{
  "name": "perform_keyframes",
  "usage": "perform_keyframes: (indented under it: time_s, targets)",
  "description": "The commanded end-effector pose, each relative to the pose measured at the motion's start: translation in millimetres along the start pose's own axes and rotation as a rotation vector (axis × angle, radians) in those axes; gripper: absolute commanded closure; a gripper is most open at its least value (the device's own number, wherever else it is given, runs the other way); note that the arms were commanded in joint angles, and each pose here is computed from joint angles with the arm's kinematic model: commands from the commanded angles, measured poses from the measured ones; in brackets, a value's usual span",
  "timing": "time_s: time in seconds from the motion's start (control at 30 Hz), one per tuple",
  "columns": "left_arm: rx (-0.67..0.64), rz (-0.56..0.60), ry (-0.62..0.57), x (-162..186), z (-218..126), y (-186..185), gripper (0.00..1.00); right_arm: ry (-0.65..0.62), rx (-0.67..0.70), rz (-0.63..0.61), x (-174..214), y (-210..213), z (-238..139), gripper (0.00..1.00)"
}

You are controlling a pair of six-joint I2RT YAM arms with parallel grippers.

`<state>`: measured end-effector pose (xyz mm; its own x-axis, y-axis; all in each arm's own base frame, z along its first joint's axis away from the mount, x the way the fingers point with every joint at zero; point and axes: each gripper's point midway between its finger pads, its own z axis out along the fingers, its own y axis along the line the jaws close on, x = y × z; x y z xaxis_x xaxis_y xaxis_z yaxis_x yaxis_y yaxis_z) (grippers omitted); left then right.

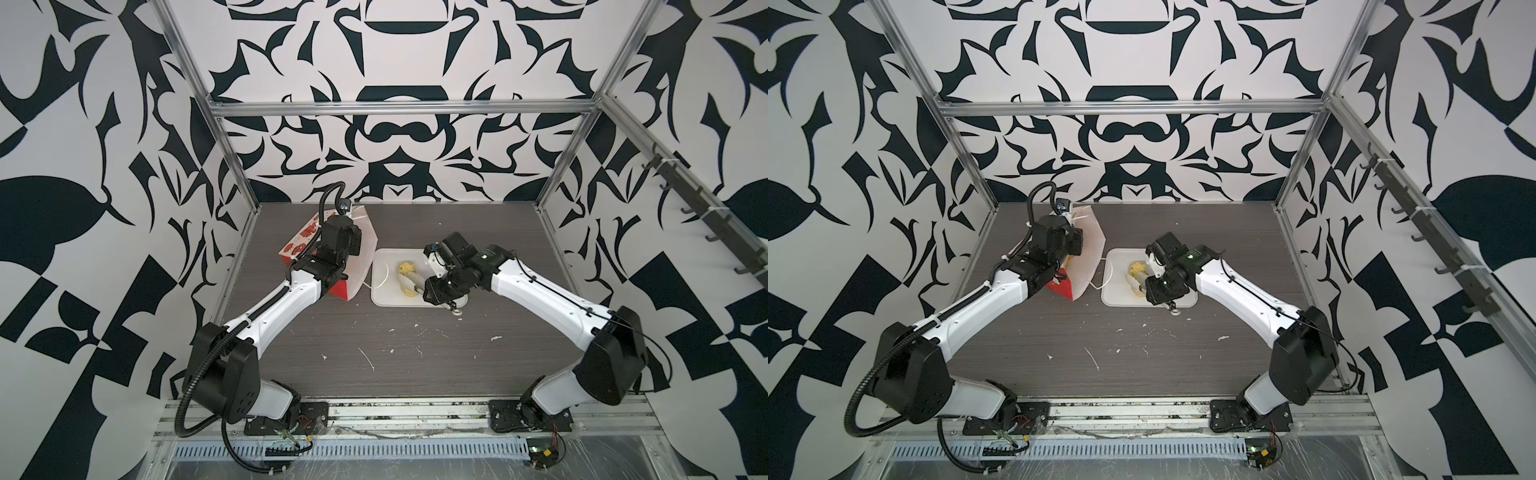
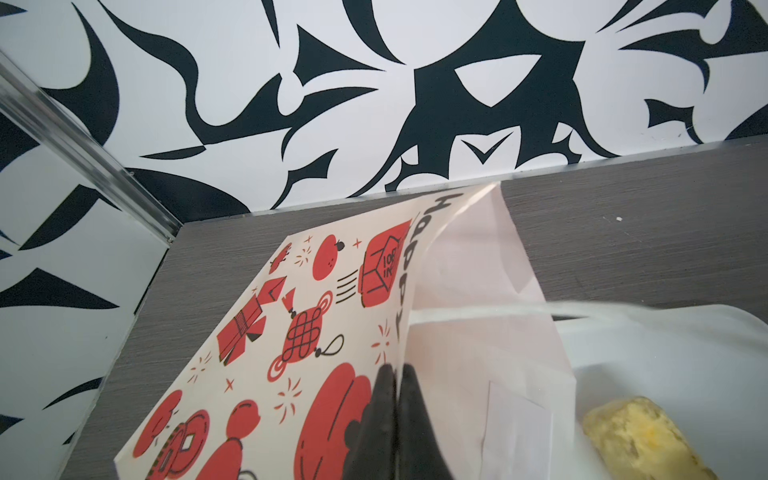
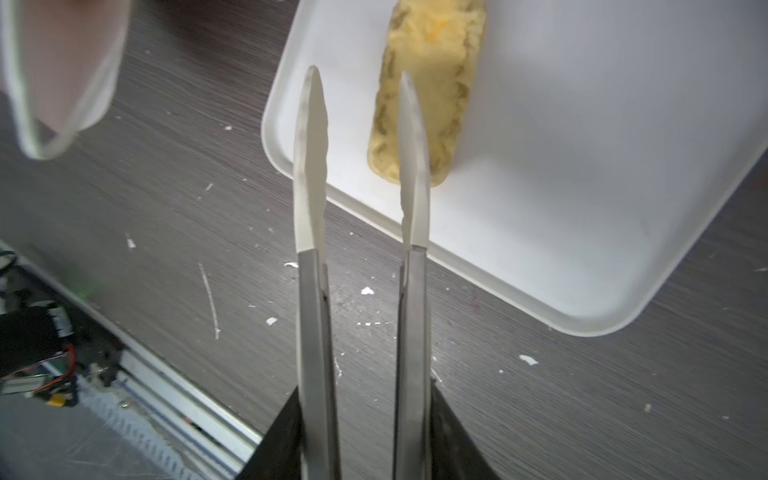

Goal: Take the fake bread out of the paper bag
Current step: 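Carry the bun in the tongs over the white tray with the right gripper, then lower the bun onto the tray and open the tongs with the right gripper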

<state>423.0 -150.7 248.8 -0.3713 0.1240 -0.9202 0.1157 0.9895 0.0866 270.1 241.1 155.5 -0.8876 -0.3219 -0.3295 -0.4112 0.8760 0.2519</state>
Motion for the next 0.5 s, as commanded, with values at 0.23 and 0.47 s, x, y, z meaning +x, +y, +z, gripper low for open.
perform_keyframes:
  time_s: [0.23, 0.47]
  targets:
    - [-0.005, -0.077, -0.066, -10.7, -6.6, 12.5, 1.0, -0.024, 0.112, -0.063, -21.5, -2.6, -2.7, 0.56]
    - [-0.001, -0.088, -0.068, -8.7, -6.1, 12.9, 1.0, 0.017, 0.118, -0.071, -18.0, -1.9, 12.4, 0.55]
